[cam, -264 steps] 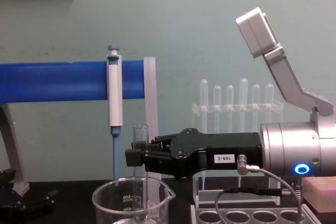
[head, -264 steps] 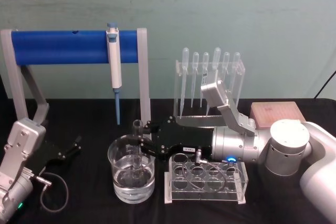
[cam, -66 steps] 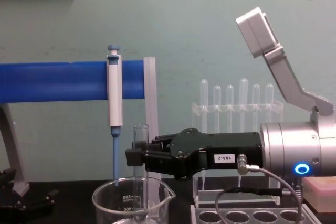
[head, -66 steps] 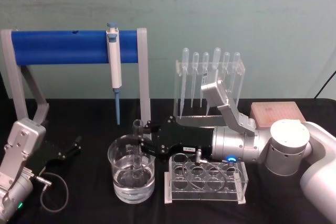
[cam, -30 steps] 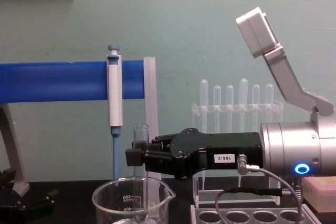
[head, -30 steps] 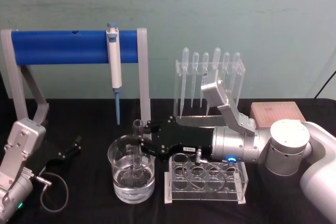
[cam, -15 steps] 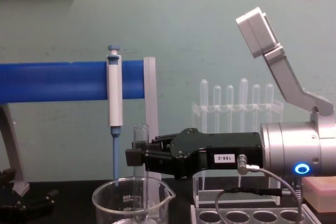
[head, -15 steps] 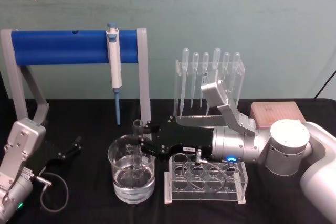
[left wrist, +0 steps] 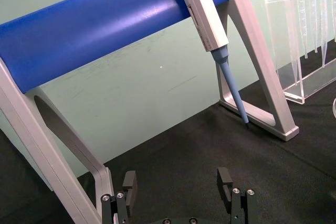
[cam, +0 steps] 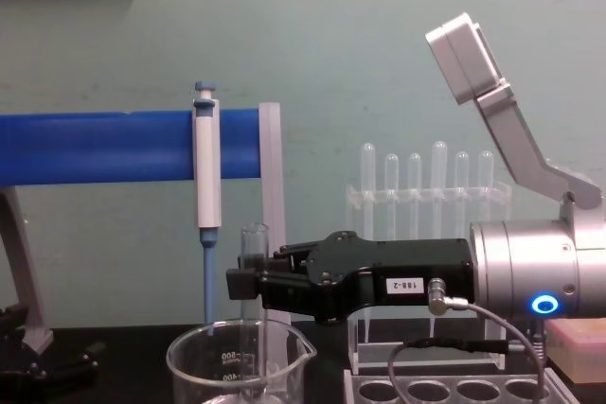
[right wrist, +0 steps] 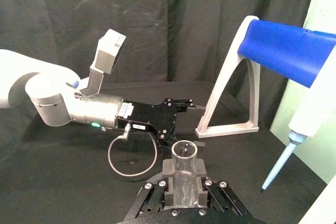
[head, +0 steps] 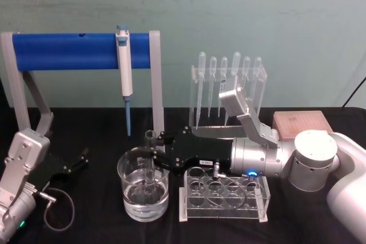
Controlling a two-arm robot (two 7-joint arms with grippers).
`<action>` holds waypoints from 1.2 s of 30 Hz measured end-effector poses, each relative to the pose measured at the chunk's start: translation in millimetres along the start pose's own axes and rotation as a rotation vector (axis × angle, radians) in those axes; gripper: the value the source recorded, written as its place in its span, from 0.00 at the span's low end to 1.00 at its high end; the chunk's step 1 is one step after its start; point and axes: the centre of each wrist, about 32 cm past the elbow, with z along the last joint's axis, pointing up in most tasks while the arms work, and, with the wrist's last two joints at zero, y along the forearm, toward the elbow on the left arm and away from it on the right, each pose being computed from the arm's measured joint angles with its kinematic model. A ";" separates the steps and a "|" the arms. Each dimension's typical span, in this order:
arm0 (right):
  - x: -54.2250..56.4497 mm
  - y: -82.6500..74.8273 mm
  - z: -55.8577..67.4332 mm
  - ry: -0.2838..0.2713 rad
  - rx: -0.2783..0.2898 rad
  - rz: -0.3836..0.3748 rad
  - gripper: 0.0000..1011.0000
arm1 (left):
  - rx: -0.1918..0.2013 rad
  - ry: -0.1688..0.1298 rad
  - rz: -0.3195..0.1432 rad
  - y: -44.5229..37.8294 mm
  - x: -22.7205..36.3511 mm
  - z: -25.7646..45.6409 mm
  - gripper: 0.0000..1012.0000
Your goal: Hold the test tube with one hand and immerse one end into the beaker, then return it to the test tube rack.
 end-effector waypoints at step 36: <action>10.9 -6.9 64.0 -0.035 0.054 -0.015 0.23 | 0.000 0.000 0.000 0.0 0.0 0.0 0.99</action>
